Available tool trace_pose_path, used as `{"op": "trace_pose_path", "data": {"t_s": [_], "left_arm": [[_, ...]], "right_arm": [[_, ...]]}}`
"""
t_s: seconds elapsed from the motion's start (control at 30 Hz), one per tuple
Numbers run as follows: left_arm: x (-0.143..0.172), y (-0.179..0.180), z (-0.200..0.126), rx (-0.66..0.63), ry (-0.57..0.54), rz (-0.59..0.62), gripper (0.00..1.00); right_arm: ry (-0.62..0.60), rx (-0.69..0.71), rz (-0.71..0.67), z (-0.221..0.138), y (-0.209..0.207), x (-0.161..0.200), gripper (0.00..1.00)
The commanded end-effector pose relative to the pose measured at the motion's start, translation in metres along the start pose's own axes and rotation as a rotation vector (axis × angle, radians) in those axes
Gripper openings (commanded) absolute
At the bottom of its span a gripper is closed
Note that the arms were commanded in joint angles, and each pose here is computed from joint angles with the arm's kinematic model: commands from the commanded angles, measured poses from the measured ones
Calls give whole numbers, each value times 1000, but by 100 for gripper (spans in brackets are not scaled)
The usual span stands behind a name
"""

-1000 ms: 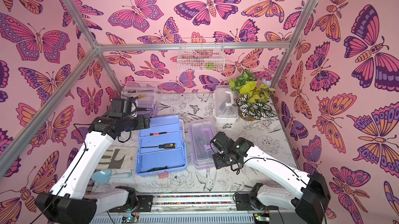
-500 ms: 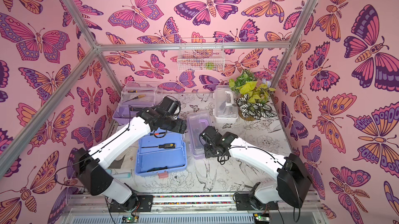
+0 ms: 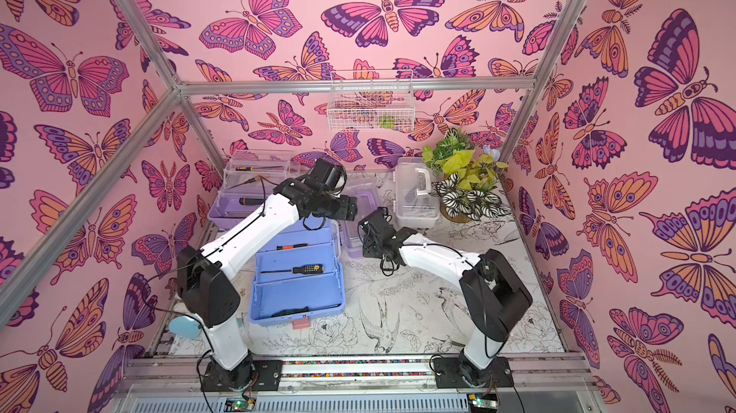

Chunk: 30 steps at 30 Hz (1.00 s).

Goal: Close toolboxes
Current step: Move the toolbox to the center of the board.

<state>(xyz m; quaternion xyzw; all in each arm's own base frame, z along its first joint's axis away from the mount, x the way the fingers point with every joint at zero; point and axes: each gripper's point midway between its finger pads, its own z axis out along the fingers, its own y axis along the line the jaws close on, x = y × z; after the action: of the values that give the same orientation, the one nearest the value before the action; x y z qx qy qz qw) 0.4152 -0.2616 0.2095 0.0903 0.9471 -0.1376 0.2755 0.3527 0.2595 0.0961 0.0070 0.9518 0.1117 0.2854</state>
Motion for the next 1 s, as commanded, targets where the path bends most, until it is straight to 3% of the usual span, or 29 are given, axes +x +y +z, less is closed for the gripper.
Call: {"op": "trace_pose_path", "data": {"t_s": [0.0, 0.23, 0.33, 0.47, 0.67, 0.97], "left_arm": [[-20, 16, 18, -1, -9, -57, 84], [-30, 27, 57, 5, 33, -78, 83], [-28, 30, 71, 5, 59, -79, 82], [-28, 34, 87, 29, 84, -110, 76], [-32, 20, 112, 93, 105, -118, 69], [-50, -19, 145, 247, 101, -150, 66]], "right_arm": [[-64, -66, -4, 1, 15, -41, 60], [-41, -167, -124, -56, 26, -48, 62], [-23, -150, -140, -94, 9, -41, 62], [6, -141, -73, -119, -26, -25, 62], [9, -108, 38, -142, -75, -11, 60], [68, -80, 43, -134, -90, 11, 60]]}}
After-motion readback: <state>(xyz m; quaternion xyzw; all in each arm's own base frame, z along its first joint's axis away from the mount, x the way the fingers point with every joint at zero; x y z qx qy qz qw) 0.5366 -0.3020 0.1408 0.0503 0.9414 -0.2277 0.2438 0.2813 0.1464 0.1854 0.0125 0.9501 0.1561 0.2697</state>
